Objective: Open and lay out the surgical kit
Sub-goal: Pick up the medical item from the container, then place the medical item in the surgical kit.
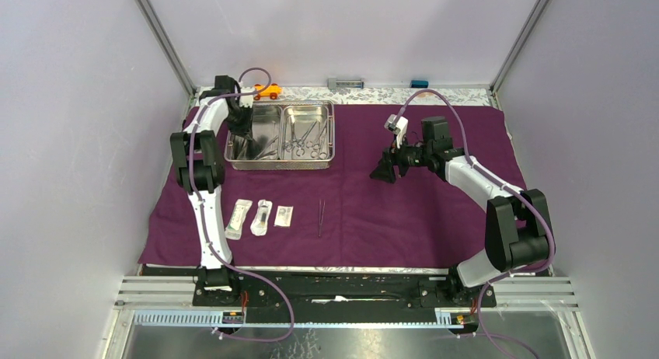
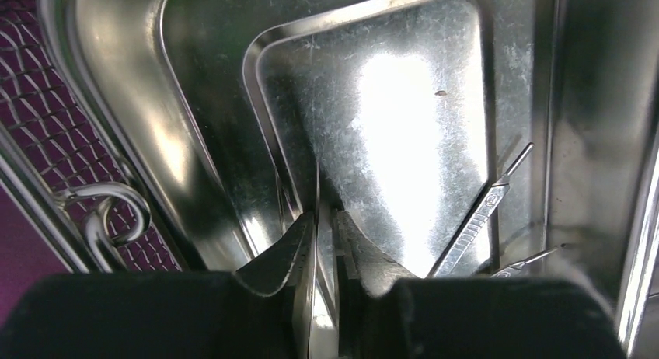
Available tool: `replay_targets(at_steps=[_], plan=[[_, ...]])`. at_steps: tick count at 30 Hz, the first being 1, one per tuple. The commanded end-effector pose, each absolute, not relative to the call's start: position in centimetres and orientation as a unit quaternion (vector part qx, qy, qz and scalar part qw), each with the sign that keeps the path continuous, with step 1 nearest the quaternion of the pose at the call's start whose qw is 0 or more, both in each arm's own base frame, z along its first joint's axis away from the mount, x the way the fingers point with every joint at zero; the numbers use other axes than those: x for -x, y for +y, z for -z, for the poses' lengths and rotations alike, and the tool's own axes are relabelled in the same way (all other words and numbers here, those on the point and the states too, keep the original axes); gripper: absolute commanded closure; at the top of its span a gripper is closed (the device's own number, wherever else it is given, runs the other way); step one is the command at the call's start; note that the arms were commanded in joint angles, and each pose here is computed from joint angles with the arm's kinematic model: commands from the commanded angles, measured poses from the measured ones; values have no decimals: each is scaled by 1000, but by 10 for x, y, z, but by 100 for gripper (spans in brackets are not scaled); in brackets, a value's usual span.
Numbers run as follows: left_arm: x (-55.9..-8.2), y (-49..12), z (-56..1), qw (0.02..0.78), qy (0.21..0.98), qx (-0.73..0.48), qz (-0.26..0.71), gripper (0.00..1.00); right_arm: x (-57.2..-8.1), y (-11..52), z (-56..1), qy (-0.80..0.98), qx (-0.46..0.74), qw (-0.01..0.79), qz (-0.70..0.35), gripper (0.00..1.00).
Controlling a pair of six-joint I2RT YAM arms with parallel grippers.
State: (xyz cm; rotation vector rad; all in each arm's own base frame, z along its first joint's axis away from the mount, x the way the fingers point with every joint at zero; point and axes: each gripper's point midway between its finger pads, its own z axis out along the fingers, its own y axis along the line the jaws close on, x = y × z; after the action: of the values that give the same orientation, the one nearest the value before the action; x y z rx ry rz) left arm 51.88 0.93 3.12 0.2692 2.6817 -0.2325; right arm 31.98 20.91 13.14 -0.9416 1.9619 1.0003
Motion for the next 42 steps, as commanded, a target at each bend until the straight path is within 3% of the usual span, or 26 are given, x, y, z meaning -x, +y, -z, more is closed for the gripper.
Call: replay_targets(at_steps=[1,6,27,36,42], plan=[[-503,7,-16,187,973,-96,93,87,-319,211,-137,754,368,366,-402,28],[-512,4,-28,205,968,-101,100,100,-320,211,-140,753,368,369,-403,28],[-515,-51,-163,329,906,-128,232,100,-320,214,-141,751,361,367,-413,29],[-436,-139,-218,357,849,-214,324,100,-328,219,-157,743,336,391,-426,32],[-386,-201,-218,362,853,-215,307,100,-332,213,-171,744,325,423,-402,32]])
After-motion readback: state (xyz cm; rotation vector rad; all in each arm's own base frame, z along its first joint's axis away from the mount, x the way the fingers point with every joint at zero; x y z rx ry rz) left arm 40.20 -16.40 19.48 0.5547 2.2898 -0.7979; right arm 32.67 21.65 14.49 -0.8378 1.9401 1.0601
